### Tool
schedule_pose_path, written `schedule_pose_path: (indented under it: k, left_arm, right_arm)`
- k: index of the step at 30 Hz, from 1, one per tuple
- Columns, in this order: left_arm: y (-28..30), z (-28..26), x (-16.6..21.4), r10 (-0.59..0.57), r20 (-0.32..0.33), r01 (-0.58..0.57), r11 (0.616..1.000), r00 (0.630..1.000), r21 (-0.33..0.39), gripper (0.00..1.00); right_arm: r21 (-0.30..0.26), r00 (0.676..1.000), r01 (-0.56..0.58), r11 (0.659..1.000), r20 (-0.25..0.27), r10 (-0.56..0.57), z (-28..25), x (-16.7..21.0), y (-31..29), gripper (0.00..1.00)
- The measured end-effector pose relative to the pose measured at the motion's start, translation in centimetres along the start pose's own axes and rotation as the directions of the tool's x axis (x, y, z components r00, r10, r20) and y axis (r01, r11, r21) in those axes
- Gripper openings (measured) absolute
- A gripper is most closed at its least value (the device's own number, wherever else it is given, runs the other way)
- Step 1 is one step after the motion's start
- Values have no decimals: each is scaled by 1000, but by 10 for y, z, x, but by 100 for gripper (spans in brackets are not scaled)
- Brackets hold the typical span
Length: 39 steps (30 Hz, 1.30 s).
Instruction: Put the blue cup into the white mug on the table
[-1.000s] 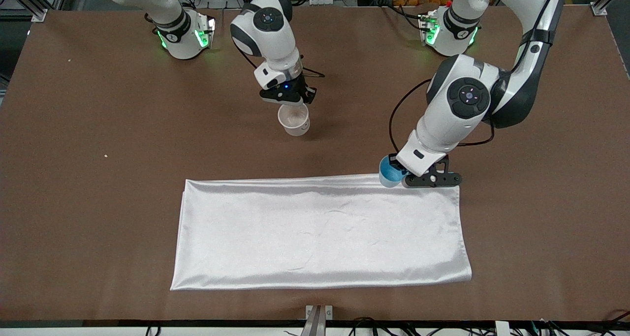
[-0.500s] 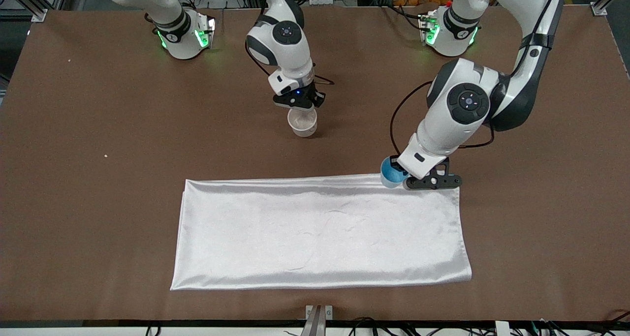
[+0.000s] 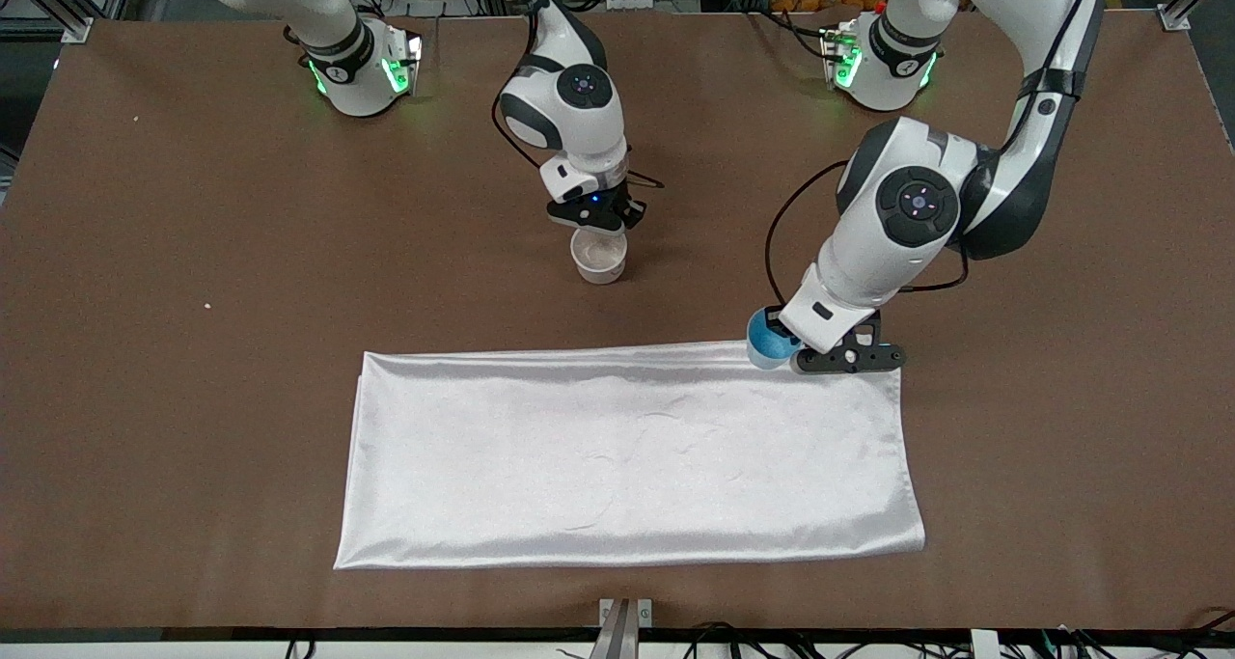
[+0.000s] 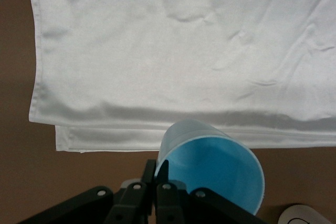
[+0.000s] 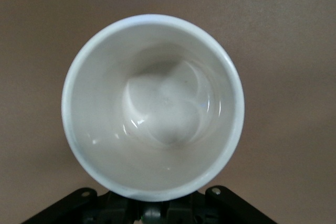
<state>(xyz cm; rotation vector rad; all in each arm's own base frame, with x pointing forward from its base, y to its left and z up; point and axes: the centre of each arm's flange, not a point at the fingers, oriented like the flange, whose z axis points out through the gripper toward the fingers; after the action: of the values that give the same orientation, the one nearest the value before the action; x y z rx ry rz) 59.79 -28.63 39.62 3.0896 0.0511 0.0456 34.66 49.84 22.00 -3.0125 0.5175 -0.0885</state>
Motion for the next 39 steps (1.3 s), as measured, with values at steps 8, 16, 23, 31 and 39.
schedule_pose_path:
  k: [8, 16, 23, 31, 39]
  left_arm:
    - [2, -1, 0, 2, -2, -2, 1000, 1000, -2, 4]
    - [6, -3, -3, -16, 4, 16, 1000, 1000, -1, 4]
    - [31, -3, -17, -38, 7, 38, 999, 999, -3, 4]
    - [85, -1, -52, -88, 16, 88, 996, 996, -2, 4]
    - [143, 0, -100, -150, 24, 150, 989, 988, -2, 4]
  right_arm:
    - [13, 998, -64, 998, -7, 65, -8, 5, -7, 52]
    - [-69, 998, -64, 996, -7, 64, -42, 10, -14, 91]
    - [-131, 1000, 10, 991, -9, -11, -103, 43, -13, 100]
    - [-138, 997, 78, 987, 2, -78, -121, 144, 25, 100]
    - [-144, 982, 189, 971, 27, -187, -121, 257, 98, 100]
